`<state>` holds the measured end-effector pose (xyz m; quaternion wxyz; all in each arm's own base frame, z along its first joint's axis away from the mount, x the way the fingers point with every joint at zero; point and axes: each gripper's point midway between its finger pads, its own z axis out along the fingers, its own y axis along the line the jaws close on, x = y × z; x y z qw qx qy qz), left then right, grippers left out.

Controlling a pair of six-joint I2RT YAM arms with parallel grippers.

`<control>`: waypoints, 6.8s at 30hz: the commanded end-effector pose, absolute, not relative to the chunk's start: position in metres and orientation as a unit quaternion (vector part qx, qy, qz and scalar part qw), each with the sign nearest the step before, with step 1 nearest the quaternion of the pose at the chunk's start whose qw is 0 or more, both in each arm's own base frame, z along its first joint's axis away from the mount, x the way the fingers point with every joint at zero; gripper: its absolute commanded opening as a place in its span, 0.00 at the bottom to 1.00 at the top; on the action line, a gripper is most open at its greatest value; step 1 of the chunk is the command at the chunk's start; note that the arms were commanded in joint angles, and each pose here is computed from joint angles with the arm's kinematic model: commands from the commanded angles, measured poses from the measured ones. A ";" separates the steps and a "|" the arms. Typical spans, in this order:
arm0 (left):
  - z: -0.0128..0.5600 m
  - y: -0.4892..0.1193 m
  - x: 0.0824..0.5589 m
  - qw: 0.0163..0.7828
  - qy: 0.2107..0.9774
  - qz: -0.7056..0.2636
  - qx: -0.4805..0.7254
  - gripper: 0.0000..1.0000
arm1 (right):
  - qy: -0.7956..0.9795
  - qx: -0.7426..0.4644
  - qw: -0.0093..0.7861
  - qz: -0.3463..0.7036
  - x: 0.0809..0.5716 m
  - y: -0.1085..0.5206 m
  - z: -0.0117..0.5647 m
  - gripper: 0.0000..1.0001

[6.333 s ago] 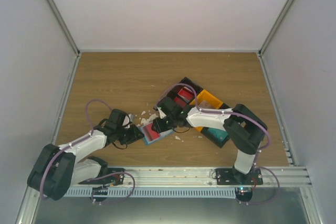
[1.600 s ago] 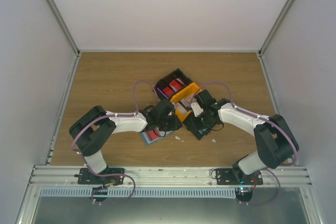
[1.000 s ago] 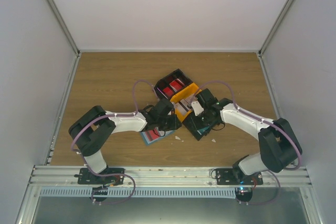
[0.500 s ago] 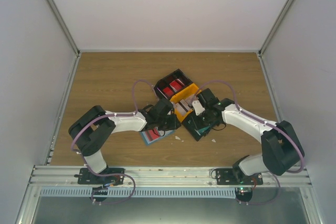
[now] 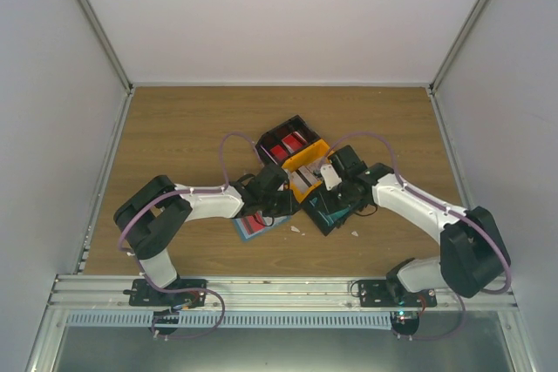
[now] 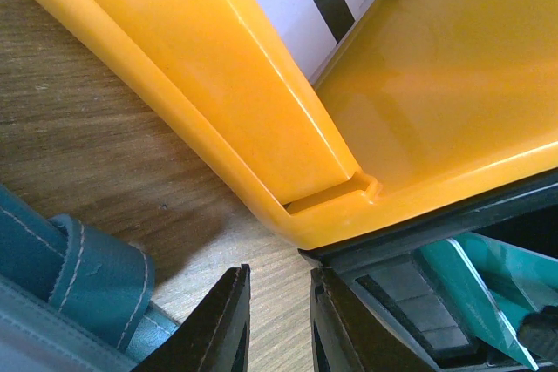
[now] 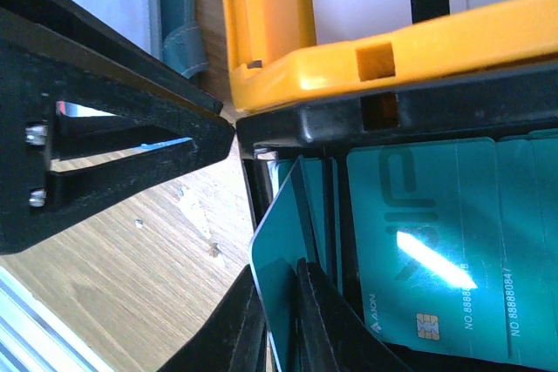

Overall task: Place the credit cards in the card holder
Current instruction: Pick up the credit card from the storage box, then insert the credit card into the card holder.

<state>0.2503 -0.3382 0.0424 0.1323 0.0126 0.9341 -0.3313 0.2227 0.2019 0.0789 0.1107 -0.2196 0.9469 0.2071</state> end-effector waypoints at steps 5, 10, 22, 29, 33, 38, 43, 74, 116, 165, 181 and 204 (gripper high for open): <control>0.054 -0.343 0.258 0.151 0.926 -0.344 0.023 0.23 | 0.942 -0.223 0.121 0.222 0.222 0.208 0.094 0.10; 0.058 -0.343 0.258 0.156 0.925 -0.346 0.025 0.23 | 0.952 -0.201 0.157 0.172 0.239 0.194 0.102 0.04; 0.102 -0.329 0.262 0.220 0.902 -0.370 0.022 0.36 | 0.922 -0.200 0.247 0.223 0.249 0.207 0.175 0.00; 0.146 -0.303 0.249 0.273 0.859 -0.433 0.016 0.57 | 0.859 -0.235 0.213 0.403 0.225 0.260 0.197 0.00; 0.155 -0.289 0.233 0.271 0.843 -0.464 0.007 0.62 | 0.829 -0.226 0.193 0.474 0.223 0.281 0.204 0.00; 0.169 -0.285 0.218 0.253 0.814 -0.523 0.016 0.64 | 0.794 -0.217 0.152 0.547 0.217 0.298 0.208 0.00; 0.182 -0.287 0.209 0.240 0.790 -0.564 0.034 0.53 | 0.763 -0.233 0.124 0.590 0.205 0.305 0.216 0.00; 0.071 -0.191 0.235 0.237 0.880 -0.370 -0.178 0.00 | 0.933 -0.262 0.176 0.175 0.256 0.288 0.065 0.54; 0.062 -0.215 0.218 0.194 0.833 -0.488 -0.175 0.00 | 0.963 -0.228 0.053 0.137 0.227 0.282 -0.002 0.28; 0.008 -0.229 0.209 0.136 0.858 -0.465 -0.170 0.10 | 0.962 -0.231 0.027 0.143 0.215 0.284 -0.011 0.26; 0.010 -0.224 0.200 0.127 0.881 -0.430 -0.153 0.37 | 0.961 -0.230 0.042 0.147 0.220 0.287 0.000 0.24; 0.006 -0.211 0.195 0.117 0.917 -0.355 -0.141 0.39 | 0.959 -0.234 0.043 0.157 0.220 0.291 0.000 0.24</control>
